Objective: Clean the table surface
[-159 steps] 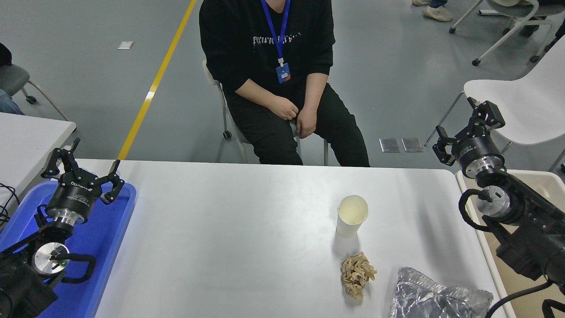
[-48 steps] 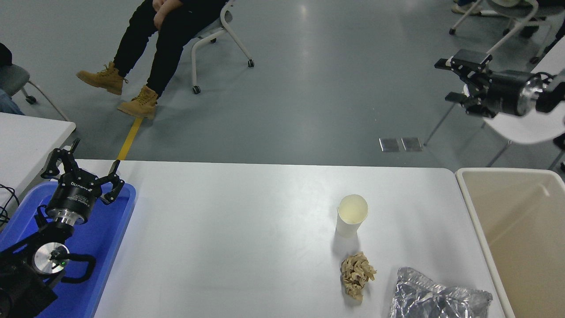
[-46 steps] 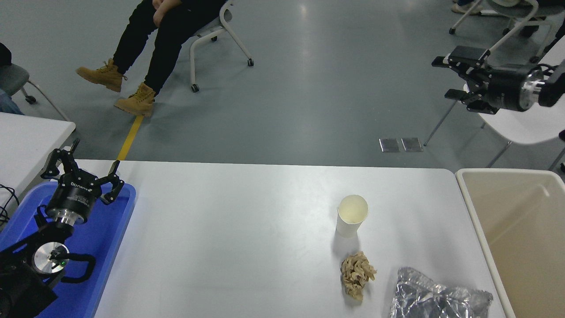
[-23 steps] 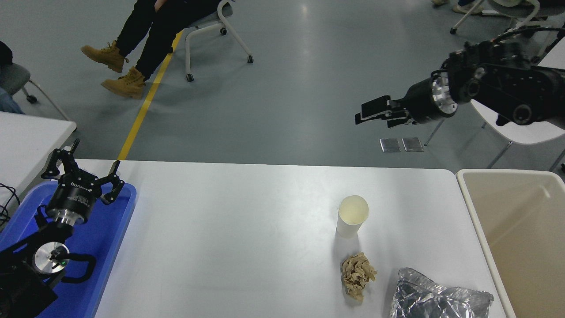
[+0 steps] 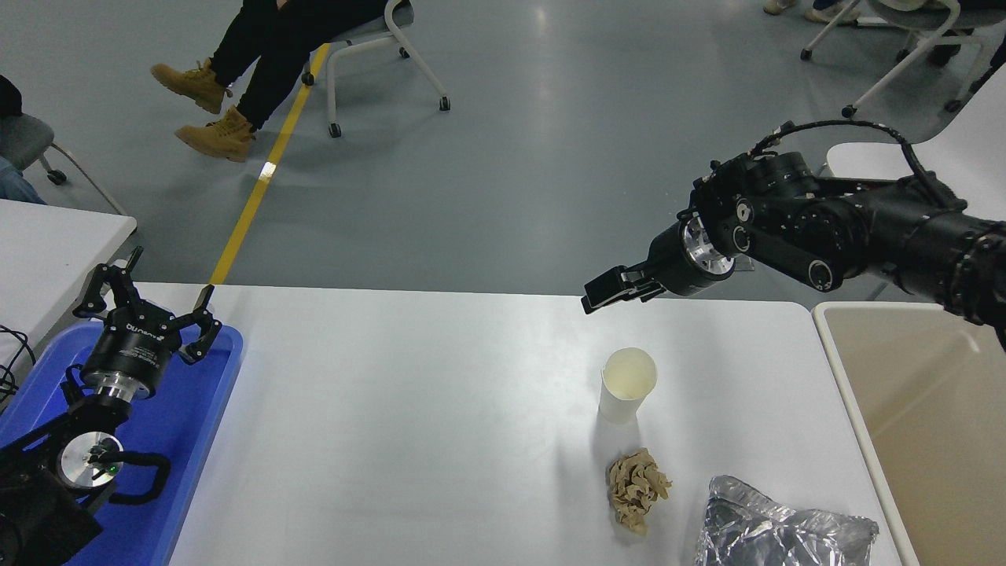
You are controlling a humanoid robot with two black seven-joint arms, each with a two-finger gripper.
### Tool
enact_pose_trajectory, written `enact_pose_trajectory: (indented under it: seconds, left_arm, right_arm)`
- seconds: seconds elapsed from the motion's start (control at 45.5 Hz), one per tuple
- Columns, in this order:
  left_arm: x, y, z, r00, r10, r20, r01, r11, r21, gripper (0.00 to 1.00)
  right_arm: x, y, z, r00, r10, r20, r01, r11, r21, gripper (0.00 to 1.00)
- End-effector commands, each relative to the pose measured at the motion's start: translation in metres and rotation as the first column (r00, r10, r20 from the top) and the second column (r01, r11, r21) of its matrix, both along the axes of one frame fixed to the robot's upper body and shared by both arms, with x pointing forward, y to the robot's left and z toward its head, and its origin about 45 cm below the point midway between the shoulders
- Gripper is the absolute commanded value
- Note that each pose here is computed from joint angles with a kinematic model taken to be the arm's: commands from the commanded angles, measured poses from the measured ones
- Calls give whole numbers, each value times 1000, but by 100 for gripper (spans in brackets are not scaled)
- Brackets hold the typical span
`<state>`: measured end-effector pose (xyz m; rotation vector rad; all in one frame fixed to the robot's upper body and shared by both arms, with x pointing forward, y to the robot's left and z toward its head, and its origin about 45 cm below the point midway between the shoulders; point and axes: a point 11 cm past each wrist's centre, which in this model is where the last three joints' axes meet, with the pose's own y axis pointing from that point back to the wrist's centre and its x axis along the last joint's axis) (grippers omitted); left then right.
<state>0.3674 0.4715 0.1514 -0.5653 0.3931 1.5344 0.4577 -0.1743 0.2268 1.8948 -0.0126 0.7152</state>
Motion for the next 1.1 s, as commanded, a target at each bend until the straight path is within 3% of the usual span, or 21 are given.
enact_pose_trajectory:
  seconds: [0.0, 0.484, 1.077]
  left_arm:
    - [0, 0, 0, 1000, 1, 1, -1, 1000, -1, 100]
    - [0, 0, 0, 1000, 0, 0, 0, 1000, 0, 100]
    - [0, -1, 0, 1000, 0, 0, 0, 1000, -1, 100]
  right_arm:
    - [-5, -6, -23, 1000, -5, -9, 5, 1000, -25, 99]
    - [-6, -47, -57, 994, -107, 2, 106, 993, -51, 99]
    - [-21, -54, -89, 993, -114, 7, 115, 993, -38, 99]
